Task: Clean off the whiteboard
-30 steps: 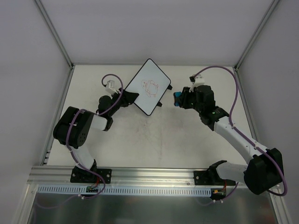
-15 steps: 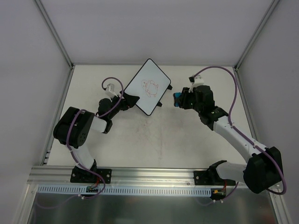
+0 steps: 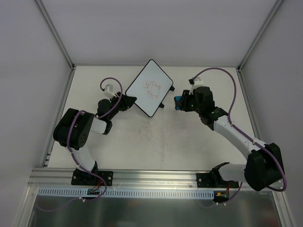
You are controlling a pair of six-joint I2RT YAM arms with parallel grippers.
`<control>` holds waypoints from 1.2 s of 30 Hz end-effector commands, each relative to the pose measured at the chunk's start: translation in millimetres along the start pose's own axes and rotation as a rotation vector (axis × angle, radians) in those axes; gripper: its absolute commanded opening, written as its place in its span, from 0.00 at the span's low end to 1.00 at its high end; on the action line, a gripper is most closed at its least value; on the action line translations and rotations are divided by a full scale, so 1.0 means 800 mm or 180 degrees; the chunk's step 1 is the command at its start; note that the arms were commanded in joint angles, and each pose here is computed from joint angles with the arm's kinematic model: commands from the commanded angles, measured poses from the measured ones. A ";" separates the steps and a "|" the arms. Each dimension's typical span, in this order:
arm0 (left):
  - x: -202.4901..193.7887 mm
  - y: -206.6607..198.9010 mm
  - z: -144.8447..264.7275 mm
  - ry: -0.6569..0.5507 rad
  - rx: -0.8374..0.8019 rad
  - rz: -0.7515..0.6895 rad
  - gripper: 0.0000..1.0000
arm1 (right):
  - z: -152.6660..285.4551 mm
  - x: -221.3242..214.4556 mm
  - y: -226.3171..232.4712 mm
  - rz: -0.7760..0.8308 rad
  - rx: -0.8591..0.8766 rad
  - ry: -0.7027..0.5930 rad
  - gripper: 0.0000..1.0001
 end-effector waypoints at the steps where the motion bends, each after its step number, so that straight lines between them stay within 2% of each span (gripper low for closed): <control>1: 0.058 -0.067 -0.002 -0.0836 -0.1084 -0.0425 0.37 | -0.001 0.027 0.008 0.0001 0.0109 -0.0233 0.00; 2: 0.058 -0.067 -0.002 -0.0833 -0.1085 -0.0413 0.30 | -0.001 0.027 0.007 0.0006 0.0108 -0.0228 0.00; 6: 0.056 -0.066 -0.004 -0.0787 -0.1107 -0.0390 0.18 | -0.002 0.026 0.006 0.0014 0.0087 -0.0229 0.00; 9: 0.054 -0.064 -0.003 -0.0770 -0.1091 -0.0373 0.13 | -0.004 0.026 0.006 0.0014 0.0089 -0.0218 0.00; 15: 0.048 -0.065 0.000 -0.0713 -0.1099 -0.0313 0.08 | -0.005 0.026 0.007 0.0015 0.0095 -0.0206 0.00; 18: 0.047 -0.067 0.001 -0.0693 -0.1120 -0.0292 0.00 | -0.007 0.026 0.007 0.0003 0.0098 -0.0196 0.00; 26: 0.044 -0.070 0.001 -0.0646 -0.1155 -0.0273 0.00 | -0.017 0.033 0.013 0.0003 0.0108 -0.0156 0.00; 36: 0.040 -0.067 0.001 -0.0602 -0.1154 -0.0295 0.00 | -0.063 0.104 0.051 -0.0025 0.0449 -0.0048 0.00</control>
Point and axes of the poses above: each gripper's point midway between its finger pads, its own z axis back along the fingers, its own y axis along the line the jaws close on, x = y × z, the point moved 9 cm from there along z, back along the fingers, and after that the axes turned 2 degrees about z, right-handed, at the moved point
